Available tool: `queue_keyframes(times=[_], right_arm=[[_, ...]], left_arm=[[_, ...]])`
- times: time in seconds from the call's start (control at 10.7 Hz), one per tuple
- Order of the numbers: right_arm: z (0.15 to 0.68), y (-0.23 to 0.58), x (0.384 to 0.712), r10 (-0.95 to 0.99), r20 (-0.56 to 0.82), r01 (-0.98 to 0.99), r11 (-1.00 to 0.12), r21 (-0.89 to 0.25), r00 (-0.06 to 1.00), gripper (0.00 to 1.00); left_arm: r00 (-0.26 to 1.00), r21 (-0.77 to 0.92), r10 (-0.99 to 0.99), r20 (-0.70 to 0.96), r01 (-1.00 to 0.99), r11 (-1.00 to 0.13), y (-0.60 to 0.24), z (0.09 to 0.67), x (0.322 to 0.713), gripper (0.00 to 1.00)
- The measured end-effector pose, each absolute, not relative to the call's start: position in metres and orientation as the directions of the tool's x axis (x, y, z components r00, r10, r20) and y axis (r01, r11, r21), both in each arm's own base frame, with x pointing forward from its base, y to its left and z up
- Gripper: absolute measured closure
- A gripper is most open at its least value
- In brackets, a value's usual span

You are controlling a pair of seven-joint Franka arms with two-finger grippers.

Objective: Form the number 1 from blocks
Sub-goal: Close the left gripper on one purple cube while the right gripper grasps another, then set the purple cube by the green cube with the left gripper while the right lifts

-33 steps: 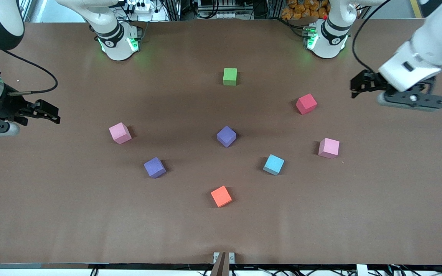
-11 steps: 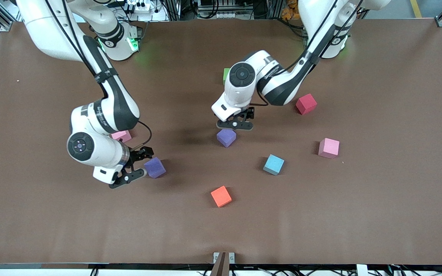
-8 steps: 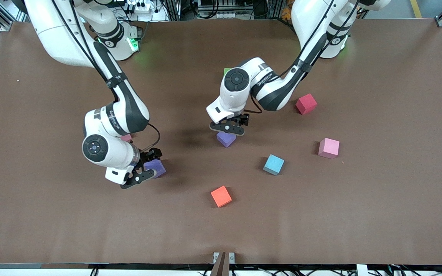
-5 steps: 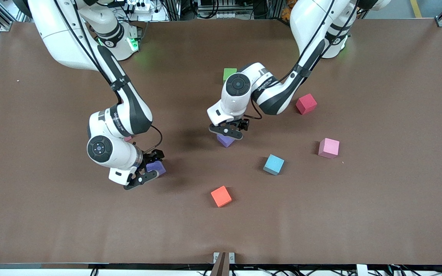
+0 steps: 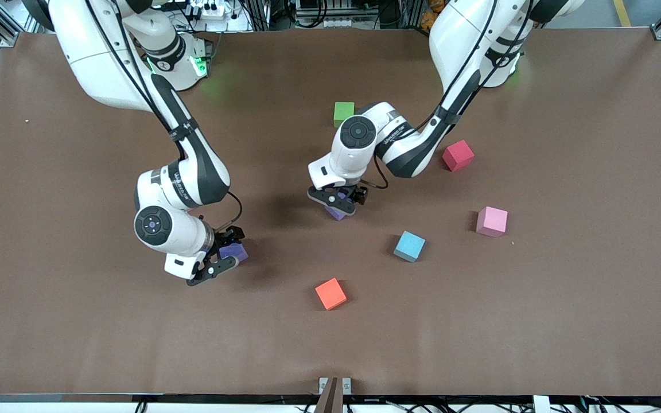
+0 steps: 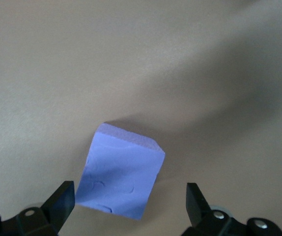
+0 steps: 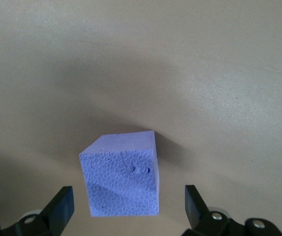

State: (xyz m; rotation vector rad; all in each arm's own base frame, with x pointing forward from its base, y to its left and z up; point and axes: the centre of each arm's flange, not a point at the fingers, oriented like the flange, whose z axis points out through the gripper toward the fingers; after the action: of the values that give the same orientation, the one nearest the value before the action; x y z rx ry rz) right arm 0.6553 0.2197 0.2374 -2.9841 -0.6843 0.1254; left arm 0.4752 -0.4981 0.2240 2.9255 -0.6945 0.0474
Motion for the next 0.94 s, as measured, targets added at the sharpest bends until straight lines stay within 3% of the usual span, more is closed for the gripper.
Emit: queue_keyframes(times=[0.47,0.75,0.94], right_arm=[[0.231,0.23,0.653,0.45,-0.057,0.444,-0.891,-0.092,0.891,0.0],[0.226,0.233,0.652,0.454,-0.052,0.449,-0.889,-0.09,0.889,0.0],[0.225,0.233,0.653,0.453,-0.046,0.448,-0.89,-0.087,0.89,0.0]], left_arm=[[0.859,0.094,-0.506,0.081,-0.512,-0.854,-0.497,0.211,0.477,0.0],[0.842,0.089,-0.529,0.105,-0.538,-0.838,-0.508,0.2,0.467,0.07],[0.839,0.082,-0.534,0.108,-0.543,-0.836,-0.51,0.197,0.465,0.36]])
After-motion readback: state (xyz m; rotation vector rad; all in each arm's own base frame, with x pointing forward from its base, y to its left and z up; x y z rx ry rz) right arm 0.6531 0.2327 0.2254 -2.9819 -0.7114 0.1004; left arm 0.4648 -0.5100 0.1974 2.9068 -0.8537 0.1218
